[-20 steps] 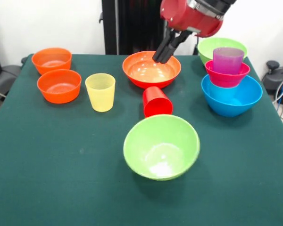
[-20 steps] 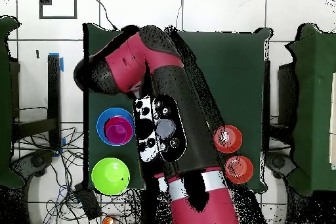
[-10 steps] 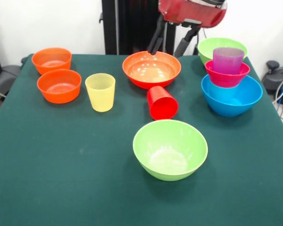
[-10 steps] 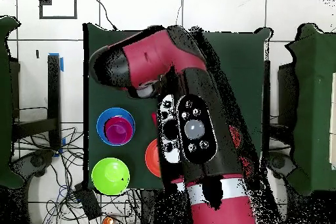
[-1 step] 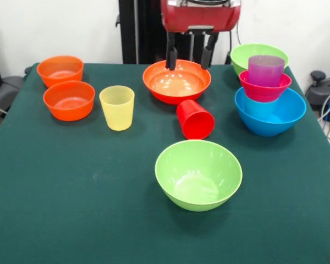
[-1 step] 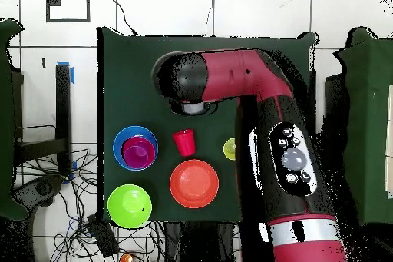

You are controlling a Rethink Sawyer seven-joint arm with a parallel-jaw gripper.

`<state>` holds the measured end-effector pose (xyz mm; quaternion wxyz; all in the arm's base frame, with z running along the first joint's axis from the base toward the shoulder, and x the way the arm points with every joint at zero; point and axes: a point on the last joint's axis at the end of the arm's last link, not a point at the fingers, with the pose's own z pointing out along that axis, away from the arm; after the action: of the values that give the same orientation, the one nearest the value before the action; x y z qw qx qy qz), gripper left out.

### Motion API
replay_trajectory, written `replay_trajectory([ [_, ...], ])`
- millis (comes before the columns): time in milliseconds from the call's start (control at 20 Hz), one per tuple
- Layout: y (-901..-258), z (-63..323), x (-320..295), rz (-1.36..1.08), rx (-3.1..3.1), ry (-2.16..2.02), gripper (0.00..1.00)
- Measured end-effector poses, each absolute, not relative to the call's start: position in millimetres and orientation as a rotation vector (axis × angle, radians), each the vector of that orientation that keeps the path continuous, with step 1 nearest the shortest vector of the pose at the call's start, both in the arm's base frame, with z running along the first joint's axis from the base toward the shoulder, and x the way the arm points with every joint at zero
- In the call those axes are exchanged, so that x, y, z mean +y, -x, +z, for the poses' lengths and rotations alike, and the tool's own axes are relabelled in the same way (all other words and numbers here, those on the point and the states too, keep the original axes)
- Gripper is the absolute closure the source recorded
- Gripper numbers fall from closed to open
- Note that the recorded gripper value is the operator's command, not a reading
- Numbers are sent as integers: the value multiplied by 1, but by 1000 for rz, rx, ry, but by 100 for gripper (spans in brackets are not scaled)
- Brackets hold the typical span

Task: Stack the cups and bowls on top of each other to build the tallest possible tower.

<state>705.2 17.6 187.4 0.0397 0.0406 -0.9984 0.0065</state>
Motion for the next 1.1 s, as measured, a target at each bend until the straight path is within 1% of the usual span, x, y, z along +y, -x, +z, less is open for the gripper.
replay_trajectory([
  [150, -706, 182, 14, -38, -3081, -79, 0],
  [500, -707, 169, 28, -131, -3098, -42, 0],
  [1100, -704, 106, 52, -163, -3115, -87, 0],
])
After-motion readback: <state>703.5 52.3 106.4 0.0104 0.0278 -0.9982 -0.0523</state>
